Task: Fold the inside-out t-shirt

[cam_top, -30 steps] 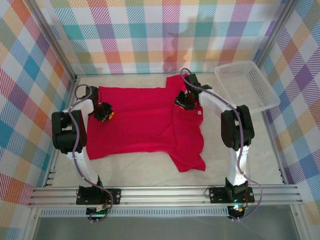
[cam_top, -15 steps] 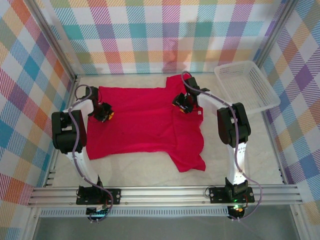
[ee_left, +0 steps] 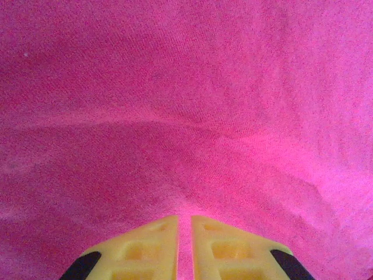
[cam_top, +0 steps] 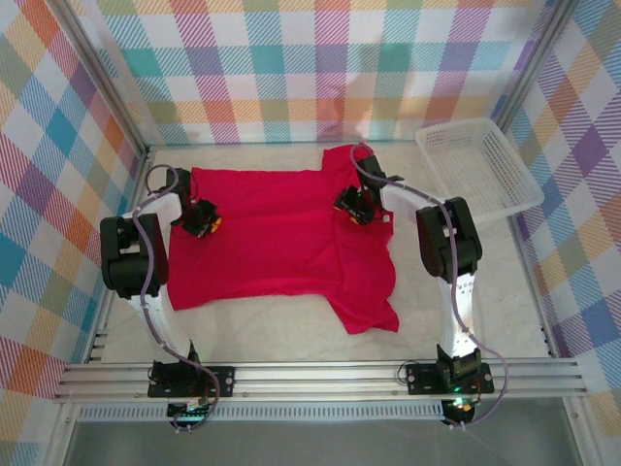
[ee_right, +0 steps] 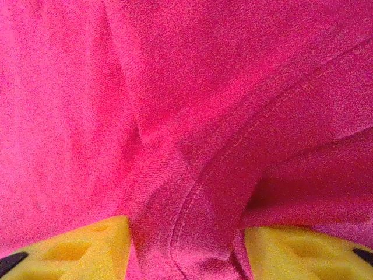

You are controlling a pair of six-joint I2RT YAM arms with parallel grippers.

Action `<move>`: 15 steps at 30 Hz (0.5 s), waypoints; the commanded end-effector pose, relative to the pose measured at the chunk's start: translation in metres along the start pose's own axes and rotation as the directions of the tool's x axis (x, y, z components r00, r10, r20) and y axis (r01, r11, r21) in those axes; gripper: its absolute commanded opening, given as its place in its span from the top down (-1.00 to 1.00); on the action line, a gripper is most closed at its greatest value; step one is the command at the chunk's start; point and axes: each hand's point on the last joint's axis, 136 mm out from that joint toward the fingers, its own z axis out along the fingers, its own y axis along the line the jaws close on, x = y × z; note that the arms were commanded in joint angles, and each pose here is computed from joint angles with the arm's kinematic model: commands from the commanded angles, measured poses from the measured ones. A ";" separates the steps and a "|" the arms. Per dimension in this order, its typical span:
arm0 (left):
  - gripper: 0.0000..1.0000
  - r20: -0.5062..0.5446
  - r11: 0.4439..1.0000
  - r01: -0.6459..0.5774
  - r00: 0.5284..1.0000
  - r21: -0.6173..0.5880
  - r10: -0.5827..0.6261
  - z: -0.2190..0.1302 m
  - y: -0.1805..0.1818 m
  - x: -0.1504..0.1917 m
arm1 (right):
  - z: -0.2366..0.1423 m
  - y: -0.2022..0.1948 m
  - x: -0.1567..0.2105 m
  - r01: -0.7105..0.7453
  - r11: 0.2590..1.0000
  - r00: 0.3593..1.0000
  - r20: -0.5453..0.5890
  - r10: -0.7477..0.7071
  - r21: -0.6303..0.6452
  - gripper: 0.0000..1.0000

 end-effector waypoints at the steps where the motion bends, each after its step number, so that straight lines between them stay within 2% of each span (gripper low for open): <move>1: 0.72 -0.022 1.000 -0.001 1.000 -0.025 0.001 0.001 0.010 0.004 | 0.001 0.002 0.003 0.003 1.000 1.000 0.006 -0.003 -0.016 0.07; 4: 0.72 -0.024 1.000 0.000 1.000 -0.024 0.000 0.001 0.010 0.004 | -0.007 0.007 -0.001 0.016 1.000 0.999 0.032 -0.015 -0.020 0.33; 7: 0.72 -0.027 1.000 -0.001 1.000 -0.025 0.000 0.002 0.010 0.005 | -0.012 0.010 -0.003 0.022 1.000 0.999 0.036 -0.022 -0.015 0.50; 15: 0.73 -0.030 1.000 0.000 1.000 -0.029 -0.001 0.004 0.012 0.005 | -0.024 0.008 -0.005 0.031 0.999 0.998 0.054 -0.031 0.015 0.55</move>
